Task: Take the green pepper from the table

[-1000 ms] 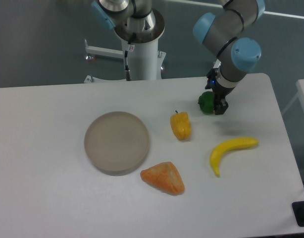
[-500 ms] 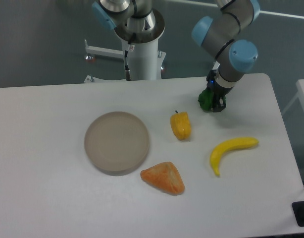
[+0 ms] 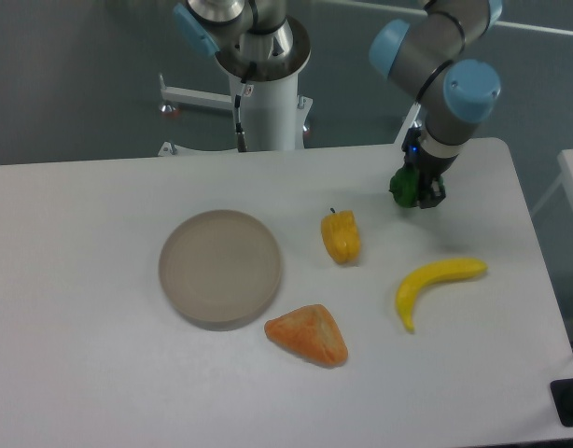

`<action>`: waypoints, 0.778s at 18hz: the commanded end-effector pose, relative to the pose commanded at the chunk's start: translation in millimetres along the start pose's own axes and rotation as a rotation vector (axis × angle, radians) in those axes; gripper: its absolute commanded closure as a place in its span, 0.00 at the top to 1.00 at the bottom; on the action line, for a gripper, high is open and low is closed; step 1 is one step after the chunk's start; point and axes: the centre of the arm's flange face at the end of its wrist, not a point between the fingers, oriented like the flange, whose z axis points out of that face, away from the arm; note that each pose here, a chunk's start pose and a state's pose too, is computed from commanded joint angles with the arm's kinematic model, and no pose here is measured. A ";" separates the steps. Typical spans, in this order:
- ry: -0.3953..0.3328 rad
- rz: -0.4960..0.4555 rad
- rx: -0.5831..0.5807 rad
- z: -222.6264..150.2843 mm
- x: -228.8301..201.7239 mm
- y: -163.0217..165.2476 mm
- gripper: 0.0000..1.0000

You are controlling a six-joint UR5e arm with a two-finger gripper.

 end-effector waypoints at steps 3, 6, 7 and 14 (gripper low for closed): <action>-0.009 -0.114 -0.004 -20.8 -43.5 -50.4 0.16; -0.005 -0.119 0.005 -39.9 -74.3 -74.7 0.15; -0.001 -0.112 0.017 -42.4 -78.6 -79.4 0.15; -0.046 -0.090 0.065 -53.1 -99.0 -95.7 0.15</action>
